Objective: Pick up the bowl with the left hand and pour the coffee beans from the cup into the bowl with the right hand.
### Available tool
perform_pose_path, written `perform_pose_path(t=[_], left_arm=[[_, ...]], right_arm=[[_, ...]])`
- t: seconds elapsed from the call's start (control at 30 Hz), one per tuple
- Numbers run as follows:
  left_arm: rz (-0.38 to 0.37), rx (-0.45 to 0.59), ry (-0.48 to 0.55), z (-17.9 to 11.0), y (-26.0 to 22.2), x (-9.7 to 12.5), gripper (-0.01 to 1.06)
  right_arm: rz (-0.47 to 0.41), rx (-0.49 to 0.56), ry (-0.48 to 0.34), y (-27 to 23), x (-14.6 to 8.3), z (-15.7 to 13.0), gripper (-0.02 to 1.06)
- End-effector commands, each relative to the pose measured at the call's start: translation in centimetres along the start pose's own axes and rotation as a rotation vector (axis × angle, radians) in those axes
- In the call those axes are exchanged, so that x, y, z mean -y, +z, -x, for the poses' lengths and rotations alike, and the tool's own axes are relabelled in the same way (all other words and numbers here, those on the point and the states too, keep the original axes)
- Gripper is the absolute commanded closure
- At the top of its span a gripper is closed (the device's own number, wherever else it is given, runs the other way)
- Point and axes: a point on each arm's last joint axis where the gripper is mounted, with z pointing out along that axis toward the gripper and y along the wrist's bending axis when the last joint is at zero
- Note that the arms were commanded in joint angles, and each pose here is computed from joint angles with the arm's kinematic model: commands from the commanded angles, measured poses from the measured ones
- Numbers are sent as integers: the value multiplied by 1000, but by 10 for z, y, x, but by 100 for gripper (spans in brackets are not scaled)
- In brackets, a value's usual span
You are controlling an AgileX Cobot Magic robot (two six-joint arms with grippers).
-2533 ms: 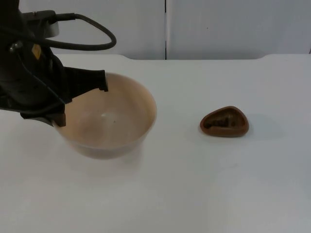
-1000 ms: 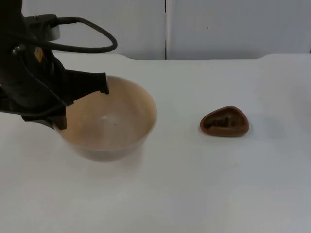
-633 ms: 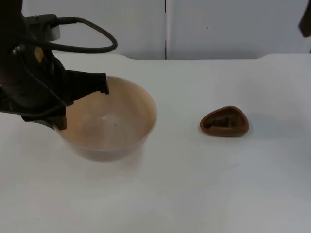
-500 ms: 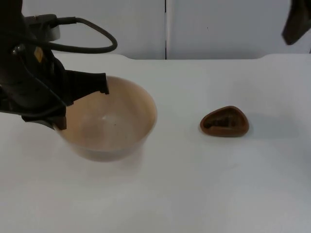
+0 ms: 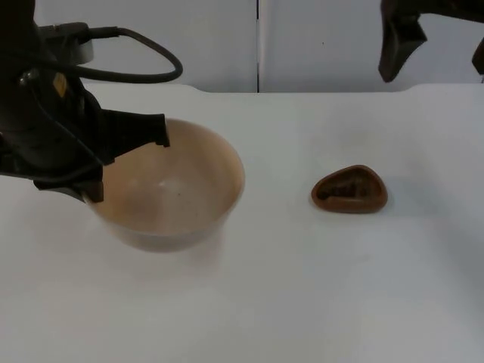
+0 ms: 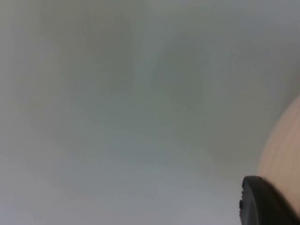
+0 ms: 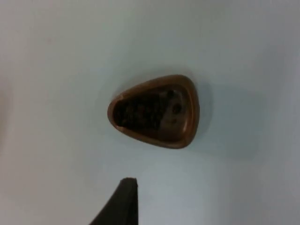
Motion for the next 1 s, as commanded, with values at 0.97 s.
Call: perform_pose_path(t=[0.97], left_arm=[[-15,0,-18,0,-2,3,105]], right_arm=[[-80,-55,28,125,-1,7,5]])
